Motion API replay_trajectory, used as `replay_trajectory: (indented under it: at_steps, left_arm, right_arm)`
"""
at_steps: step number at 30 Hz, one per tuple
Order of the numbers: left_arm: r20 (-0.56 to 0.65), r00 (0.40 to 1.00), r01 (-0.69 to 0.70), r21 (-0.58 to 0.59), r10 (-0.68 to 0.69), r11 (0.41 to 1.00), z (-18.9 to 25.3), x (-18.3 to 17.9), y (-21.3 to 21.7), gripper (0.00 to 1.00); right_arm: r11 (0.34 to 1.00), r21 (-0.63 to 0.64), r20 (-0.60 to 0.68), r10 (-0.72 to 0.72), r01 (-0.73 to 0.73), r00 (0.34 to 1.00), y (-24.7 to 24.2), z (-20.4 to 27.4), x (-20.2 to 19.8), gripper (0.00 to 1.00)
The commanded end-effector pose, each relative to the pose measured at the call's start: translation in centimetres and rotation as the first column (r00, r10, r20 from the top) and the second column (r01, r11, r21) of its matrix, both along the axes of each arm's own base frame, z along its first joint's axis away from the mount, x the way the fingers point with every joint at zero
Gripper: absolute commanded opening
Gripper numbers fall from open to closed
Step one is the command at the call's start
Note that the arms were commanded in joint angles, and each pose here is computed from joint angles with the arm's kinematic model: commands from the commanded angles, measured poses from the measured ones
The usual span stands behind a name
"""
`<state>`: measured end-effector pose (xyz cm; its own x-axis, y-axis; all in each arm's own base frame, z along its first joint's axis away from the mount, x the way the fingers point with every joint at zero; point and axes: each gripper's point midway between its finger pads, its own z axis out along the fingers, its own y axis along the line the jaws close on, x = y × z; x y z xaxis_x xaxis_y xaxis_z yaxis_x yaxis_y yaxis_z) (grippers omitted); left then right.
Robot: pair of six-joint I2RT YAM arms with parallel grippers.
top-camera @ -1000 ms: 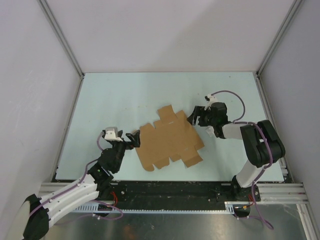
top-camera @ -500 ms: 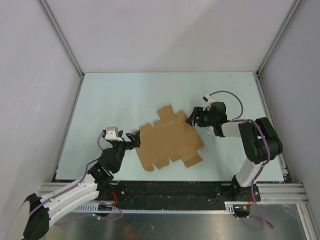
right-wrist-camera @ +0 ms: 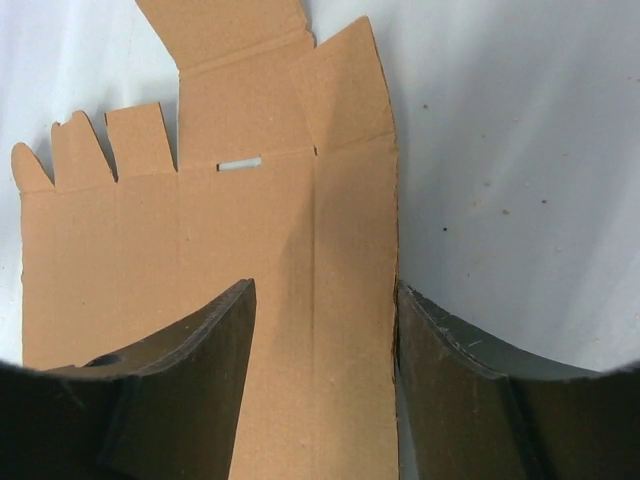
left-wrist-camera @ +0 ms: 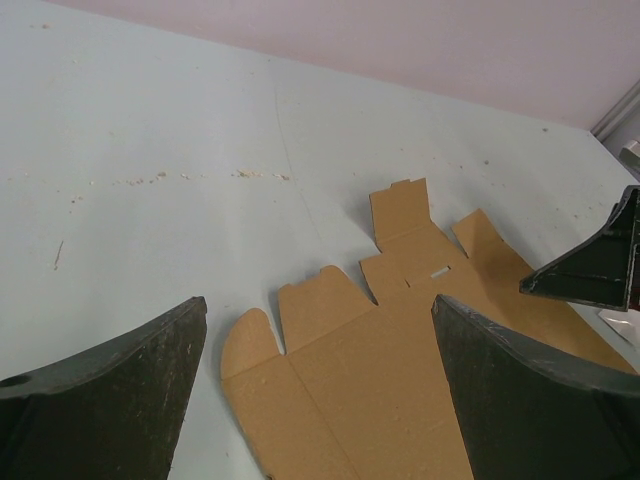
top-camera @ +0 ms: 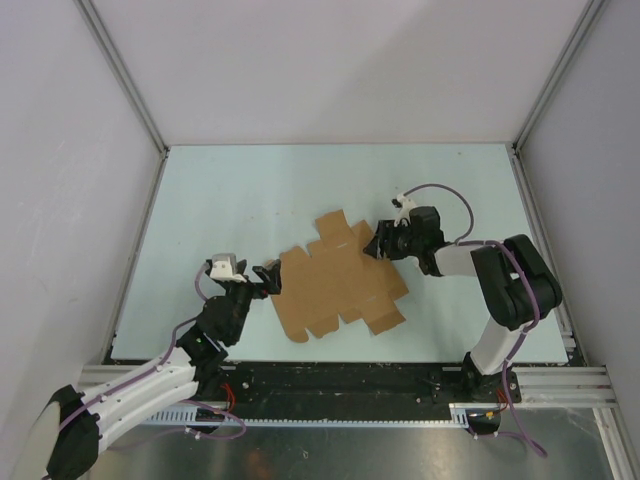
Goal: Fold the paper box
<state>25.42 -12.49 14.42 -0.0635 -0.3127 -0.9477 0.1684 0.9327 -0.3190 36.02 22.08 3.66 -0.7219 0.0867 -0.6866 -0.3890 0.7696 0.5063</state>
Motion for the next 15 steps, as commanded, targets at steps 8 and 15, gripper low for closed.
replay_trajectory:
  at_steps: [8,15]
  left_arm:
    - [0.011,1.000,0.012,0.018,-0.013,1.000,-0.5,-0.2,0.0,0.99]
    - [0.031,0.999,0.028,-0.002,-0.027,1.000,0.4,-0.3,-0.3,0.99]
  right_arm:
    - [0.998,-0.033,-0.088,0.045,-0.048,0.995,0.4,-2.0,-3.1,0.44]
    - [0.996,-0.062,-0.033,0.059,-0.061,0.998,0.4,-1.2,-3.7,0.26]
